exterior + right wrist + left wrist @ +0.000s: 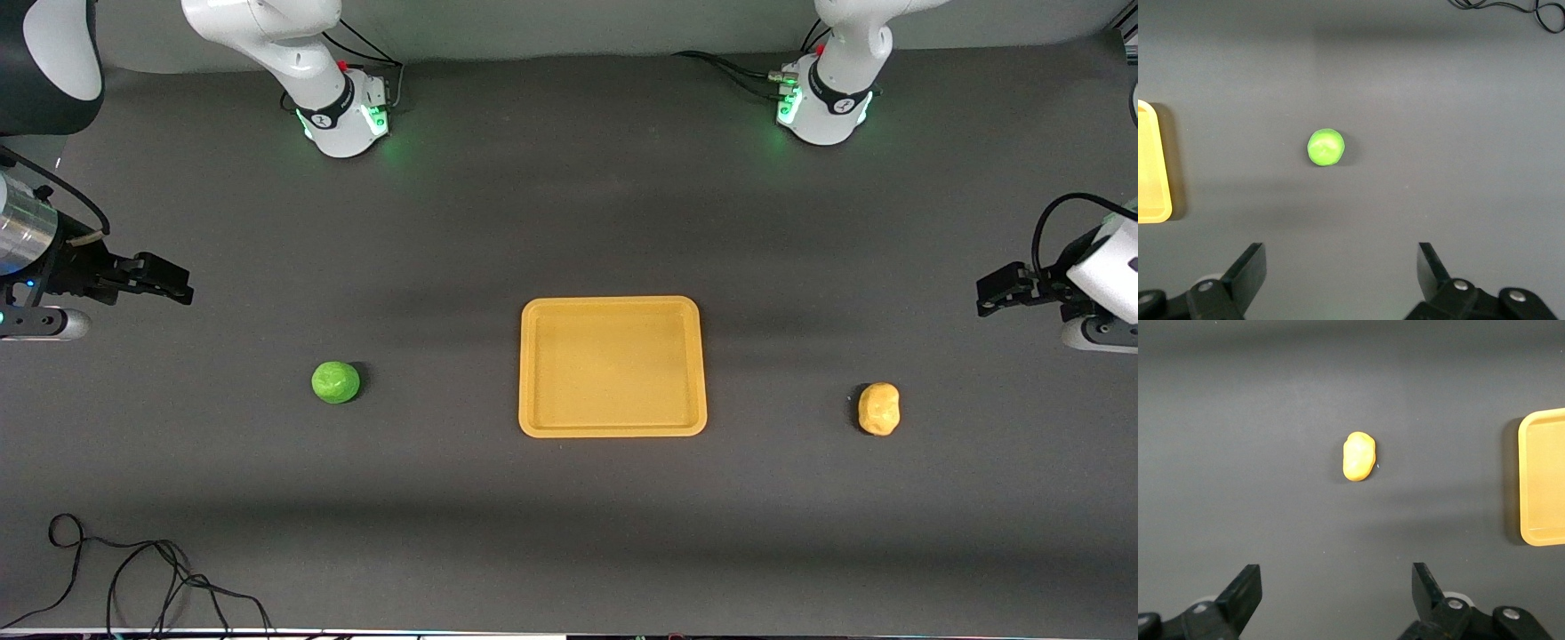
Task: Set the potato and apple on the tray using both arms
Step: 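Lower the left gripper to the potato while the right gripper reaches the apple, then close the left gripper on the potato while the right gripper grasps the apple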
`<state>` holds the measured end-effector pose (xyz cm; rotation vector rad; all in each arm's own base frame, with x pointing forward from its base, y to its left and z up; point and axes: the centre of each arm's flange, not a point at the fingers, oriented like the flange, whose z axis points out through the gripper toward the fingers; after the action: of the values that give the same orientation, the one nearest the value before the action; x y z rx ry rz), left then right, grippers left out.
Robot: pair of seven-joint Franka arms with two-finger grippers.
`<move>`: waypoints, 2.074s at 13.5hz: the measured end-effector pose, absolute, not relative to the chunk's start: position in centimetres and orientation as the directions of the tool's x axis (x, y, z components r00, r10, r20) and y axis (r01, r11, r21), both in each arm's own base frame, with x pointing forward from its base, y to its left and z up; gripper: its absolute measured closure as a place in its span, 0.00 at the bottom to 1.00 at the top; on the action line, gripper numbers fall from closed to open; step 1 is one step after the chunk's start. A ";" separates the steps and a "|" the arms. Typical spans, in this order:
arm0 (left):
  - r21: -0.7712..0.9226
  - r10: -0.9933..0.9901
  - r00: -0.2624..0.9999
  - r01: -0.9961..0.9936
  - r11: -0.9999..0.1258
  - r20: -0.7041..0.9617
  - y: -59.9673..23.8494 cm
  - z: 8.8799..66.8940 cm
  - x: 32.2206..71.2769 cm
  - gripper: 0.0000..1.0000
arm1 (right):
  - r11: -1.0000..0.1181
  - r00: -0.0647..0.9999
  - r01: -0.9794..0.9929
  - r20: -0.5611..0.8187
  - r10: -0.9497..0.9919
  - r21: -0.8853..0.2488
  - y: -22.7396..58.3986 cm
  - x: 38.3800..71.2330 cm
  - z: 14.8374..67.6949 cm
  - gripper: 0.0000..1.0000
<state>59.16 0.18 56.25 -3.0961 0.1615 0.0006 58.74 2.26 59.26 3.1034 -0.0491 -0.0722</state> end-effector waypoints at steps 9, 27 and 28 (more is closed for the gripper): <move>-0.031 -0.067 0.998 -0.068 -0.997 -0.011 -0.4 55.0 59.2 0.00 | -0.996 0.996 -0.083 -0.040 -0.084 0.039 2.3 58.8 59.3 0.00; 0.031 -0.072 0.995 -0.070 -0.997 -0.070 1.2 24.2 67.6 0.00 | -0.997 0.998 -0.070 -0.003 -0.070 0.029 3.8 60.0 33.6 0.00; 0.017 -0.074 0.995 -0.073 -0.997 -0.071 1.0 23.5 67.5 0.00 | -0.996 0.996 -0.083 0.012 -0.083 0.026 4.9 59.6 31.3 0.00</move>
<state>67.47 1.02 23.54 -3.1516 0.1162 0.1133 59.58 4.94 31.28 3.1121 -0.1298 0.0163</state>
